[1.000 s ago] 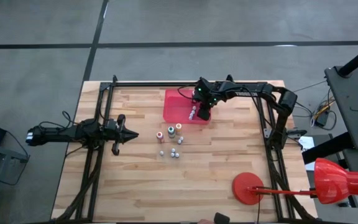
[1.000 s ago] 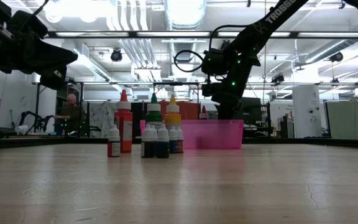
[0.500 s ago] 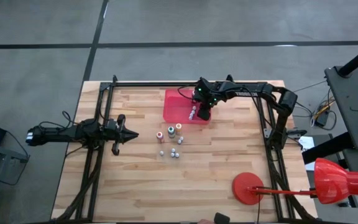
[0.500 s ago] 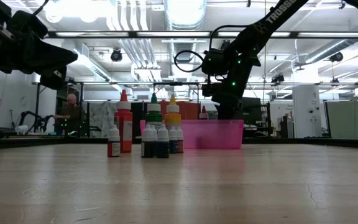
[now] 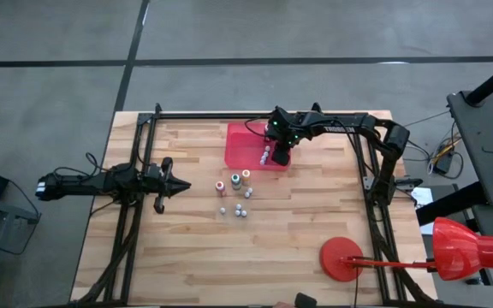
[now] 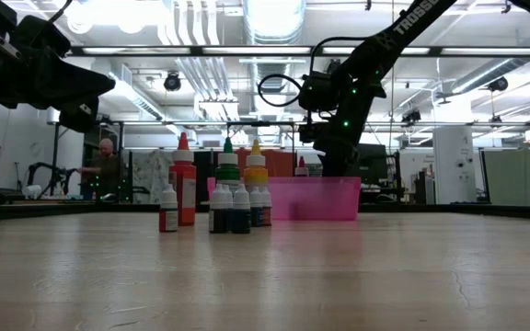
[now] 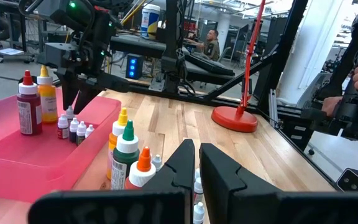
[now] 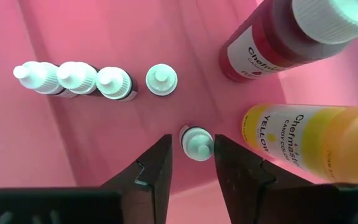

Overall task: Pick & Place food coloring
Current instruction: Put the small purple food coloring bottle into the pink bin, then put the small red food coloring bottle into the pink bin

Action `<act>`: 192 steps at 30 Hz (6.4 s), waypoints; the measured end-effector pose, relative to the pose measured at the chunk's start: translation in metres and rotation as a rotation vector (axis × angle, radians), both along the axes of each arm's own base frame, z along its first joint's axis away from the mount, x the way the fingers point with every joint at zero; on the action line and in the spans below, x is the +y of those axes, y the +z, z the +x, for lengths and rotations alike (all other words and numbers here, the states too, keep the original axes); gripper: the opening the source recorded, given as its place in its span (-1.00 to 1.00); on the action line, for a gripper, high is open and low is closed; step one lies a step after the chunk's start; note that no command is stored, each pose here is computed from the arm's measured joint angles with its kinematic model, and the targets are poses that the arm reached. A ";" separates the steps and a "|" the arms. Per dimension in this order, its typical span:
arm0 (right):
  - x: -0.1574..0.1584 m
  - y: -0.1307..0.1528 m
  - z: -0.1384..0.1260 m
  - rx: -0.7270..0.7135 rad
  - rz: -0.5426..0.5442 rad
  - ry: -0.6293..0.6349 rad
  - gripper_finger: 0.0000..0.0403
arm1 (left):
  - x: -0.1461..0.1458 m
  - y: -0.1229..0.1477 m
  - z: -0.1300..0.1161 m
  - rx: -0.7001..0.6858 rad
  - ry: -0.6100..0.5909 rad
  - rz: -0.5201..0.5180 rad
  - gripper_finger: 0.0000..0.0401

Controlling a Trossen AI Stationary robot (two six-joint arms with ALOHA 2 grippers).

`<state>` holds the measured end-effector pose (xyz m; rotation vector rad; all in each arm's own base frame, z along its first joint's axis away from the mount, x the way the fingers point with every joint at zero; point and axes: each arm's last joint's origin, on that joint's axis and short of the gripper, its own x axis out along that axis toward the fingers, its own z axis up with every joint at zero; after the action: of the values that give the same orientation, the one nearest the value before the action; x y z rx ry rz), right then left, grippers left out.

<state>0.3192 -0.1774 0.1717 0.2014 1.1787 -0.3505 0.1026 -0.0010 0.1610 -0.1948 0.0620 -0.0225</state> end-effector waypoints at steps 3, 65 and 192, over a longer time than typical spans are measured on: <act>0.000 0.000 0.000 0.000 0.000 0.001 -0.45 | 0.000 0.000 0.000 0.000 0.000 0.000 -1.00; 0.144 0.079 0.010 -0.233 0.025 0.639 -0.20 | 0.000 0.000 0.000 0.000 0.000 0.000 -1.00; 0.145 0.021 0.075 -0.200 0.053 0.499 -0.24 | 0.000 0.000 0.000 0.000 0.000 0.000 -1.00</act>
<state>0.3945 -0.0325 0.1927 -0.0163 1.0009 0.1371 0.1026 -0.0010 0.1611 -0.1949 0.0616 -0.0222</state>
